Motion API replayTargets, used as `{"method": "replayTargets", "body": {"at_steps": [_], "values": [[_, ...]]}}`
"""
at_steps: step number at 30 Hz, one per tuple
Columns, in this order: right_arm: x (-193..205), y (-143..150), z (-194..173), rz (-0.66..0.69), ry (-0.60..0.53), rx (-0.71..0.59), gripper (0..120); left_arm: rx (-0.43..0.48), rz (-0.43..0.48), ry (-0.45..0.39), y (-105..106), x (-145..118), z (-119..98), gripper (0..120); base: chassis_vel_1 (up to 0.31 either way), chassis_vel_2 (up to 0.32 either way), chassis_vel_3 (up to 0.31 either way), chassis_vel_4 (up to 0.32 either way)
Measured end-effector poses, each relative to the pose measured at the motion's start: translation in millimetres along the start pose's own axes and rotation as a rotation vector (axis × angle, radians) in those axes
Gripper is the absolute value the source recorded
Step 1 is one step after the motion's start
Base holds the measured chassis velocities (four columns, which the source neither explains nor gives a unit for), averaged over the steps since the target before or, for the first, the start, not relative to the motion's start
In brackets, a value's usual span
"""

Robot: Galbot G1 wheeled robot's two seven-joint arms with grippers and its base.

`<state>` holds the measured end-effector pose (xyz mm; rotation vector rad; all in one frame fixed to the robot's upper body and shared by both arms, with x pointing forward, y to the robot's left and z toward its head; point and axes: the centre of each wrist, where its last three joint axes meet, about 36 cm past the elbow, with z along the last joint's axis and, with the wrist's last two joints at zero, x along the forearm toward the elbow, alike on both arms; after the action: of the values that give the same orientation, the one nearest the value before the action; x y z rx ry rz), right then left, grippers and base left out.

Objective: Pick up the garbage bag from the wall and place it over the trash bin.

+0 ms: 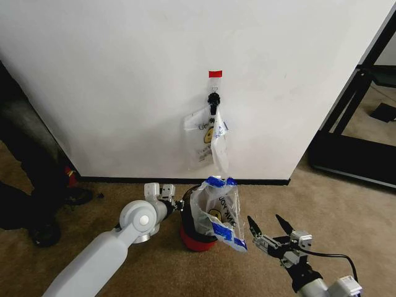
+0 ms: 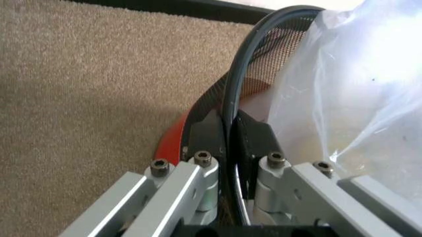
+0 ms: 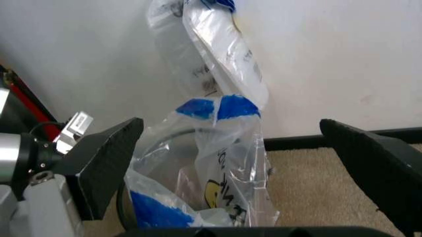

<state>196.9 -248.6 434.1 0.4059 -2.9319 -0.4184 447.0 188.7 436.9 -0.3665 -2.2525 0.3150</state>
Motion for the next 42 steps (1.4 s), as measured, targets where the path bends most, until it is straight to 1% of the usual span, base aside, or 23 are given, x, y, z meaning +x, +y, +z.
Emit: {"method": "replayTargets", "body": {"at_steps": [1, 2, 3, 6, 8, 11, 12, 13, 14, 19, 20, 22, 26, 28, 31, 33, 36, 37, 39, 40, 42], "values": [[0, 0, 0, 0.0, 0.0, 0.001, 100, 0.002, -0.001, 0.003, 1, -1, 1, 5, 0.0, 0.0, 0.0, 0.0], [0, -1, 0, 0.0, 0.0, 0.002, 100, 0.003, -0.001, 0.008, 3, -2, 2, 10, 0.0, 0.0, 0.0, 0.0], [0, -1, 0, 0.0, 0.0, 0.002, 100, 0.003, -0.001, 0.008, 3, -2, 2, 10, 0.0, 0.0, 0.0, 0.0], [-1, -1, -2, 0.0, -0.001, 0.004, 100, -0.007, -0.003, 0.016, 5, 1, 3, 23, 0.0, 0.0, 0.0, 0.0], [-1, -1, -3, 0.0, -0.001, 0.001, 100, -0.02, 0.004, 0.009, 4, 7, 3, 30, 0.0, 0.0, 0.0, 0.0], [-2, 0, -5, 0.001, -0.001, -0.004, 100, -0.049, 0.017, -0.005, 5, 21, 2, 43, 0.0, 0.0, 0.0, 0.0], [-2, 0, -5, 0.001, -0.001, -0.004, 100, -0.049, 0.017, -0.005, 5, 21, 2, 43, 0.0, 0.0, 0.0, 0.0], [-2, 0, -5, 0.0, -0.001, -0.004, 100, -0.06, 0.019, -0.008, 4, 25, 2, 48, 0.0, 0.0, 0.0, 0.0], [-2, 0, -6, 0.0, -0.001, -0.004, 100, -0.066, 0.021, -0.01, 4, 28, 2, 50, 0.0, 0.0, 0.0, 0.0], [-2, 0, -6, 0.004, 0.0, -0.006, 100, -0.105, 0.024, -0.036, -1, 46, 2, 71, 0.0, 0.0, 0.0, 0.0], [-2, 0, -6, 0.004, 0.0, -0.006, 100, -0.105, 0.024, -0.036, -1, 46, 2, 71, 0.0, 0.0, 0.0, 0.0], [-2, 0, -6, 0.004, 0.001, -0.005, 100, -0.121, 0.016, -0.045, 0, 53, 4, 81, 0.0, 0.0, 0.0, 0.0], [-3, -1, -5, 0.001, 0.003, -0.008, 100, -0.163, -0.033, -0.075, 6, 59, 6, 96, 0.0, 0.0, 0.0, 0.0], [-4, 0, -4, 0.0, 0.004, -0.009, 100, -0.173, -0.049, -0.089, 9, 61, 4, 98, 0.0, 0.0, 0.0, 0.0], [-5, 0, -2, -0.004, 0.006, -0.01, 100, -0.2, -0.089, -0.15, 14, 72, -5, 100, 0.0, 0.0, 0.0, 0.0], [-6, -1, -2, -0.006, 0.006, -0.007, 100, -0.21, -0.091, -0.188, 13, 83, -10, 100, 0.0, 0.0, 0.0, 0.0], [-8, -2, -1, -0.009, 0.006, -0.005, 100, -0.211, -0.048, -0.224, 2, 99, -13, 100, 0.0, 0.0, 0.0, 0.0], [-8, -2, -1, -0.009, 0.006, -0.005, 100, -0.211, -0.048, -0.224, 2, 99, -13, 100, 0.0, 0.0, 0.0, 0.0], [-9, -2, 0, -0.012, 0.007, -0.005, 100, -0.209, 0.001, -0.232, -12, 109, -10, 100, 0.0, 0.0, 0.0, 0.0], [-9, -2, 0, -0.014, 0.008, -0.005, 100, -0.211, 0.022, -0.226, -17, 112, -7, 100, 0.0, 0.0, 0.0, 0.0], [-10, -1, 2, -0.018, 0.011, -0.007, 100, -0.212, 0.063, -0.191, -26, 112, 3, 96, 0.0, 0.0, 0.0, 0.0]]}}
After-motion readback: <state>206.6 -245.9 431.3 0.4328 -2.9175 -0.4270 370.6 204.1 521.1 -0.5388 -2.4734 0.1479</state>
